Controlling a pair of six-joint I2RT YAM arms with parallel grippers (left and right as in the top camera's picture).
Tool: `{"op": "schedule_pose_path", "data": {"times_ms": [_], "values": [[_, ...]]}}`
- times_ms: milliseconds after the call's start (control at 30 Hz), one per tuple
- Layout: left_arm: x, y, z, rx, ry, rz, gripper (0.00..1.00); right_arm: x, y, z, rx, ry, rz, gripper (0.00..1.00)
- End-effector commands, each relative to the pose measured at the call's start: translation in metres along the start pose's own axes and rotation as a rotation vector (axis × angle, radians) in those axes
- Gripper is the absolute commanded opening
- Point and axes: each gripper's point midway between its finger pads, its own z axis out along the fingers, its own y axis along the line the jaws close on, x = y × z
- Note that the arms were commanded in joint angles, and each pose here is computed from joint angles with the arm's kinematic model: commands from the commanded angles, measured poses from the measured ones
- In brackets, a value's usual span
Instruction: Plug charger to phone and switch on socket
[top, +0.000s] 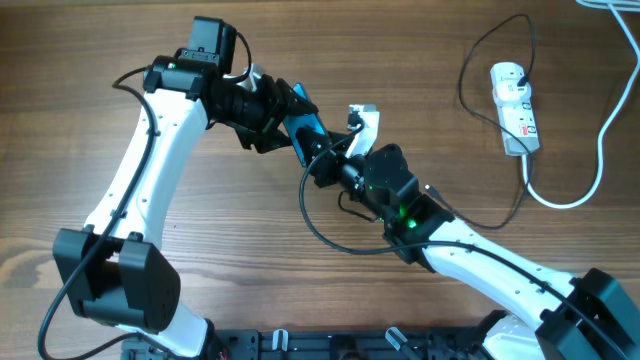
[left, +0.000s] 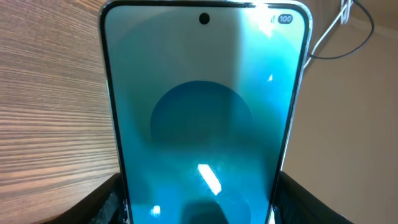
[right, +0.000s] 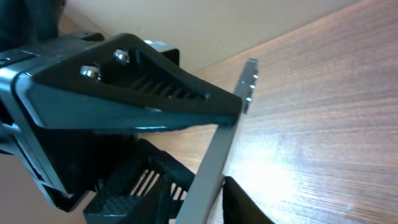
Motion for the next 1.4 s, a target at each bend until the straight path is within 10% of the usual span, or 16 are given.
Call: {"op": "schedule_pose_path", "data": {"times_ms": [0, 500, 1100, 1367], "values": [[0.003, -0.011, -0.006, 0.033, 0.004, 0.016, 0.47, 0.002, 0.007, 0.003, -0.021, 0.018, 0.000, 0.23], [0.007, -0.004, 0.006, -0.053, -0.032, 0.049, 0.52, 0.002, 0.007, 0.003, -0.021, 0.018, 0.002, 0.07], [0.003, -0.001, 0.005, -0.070, -0.052, 0.049, 1.00, 0.004, -0.005, 0.002, 0.033, 0.026, 0.024, 0.05], [0.002, 0.008, 0.004, -0.112, -0.069, 0.034, 1.00, -0.009, -0.033, -0.084, 0.286, 0.095, 0.218, 0.05]]}}
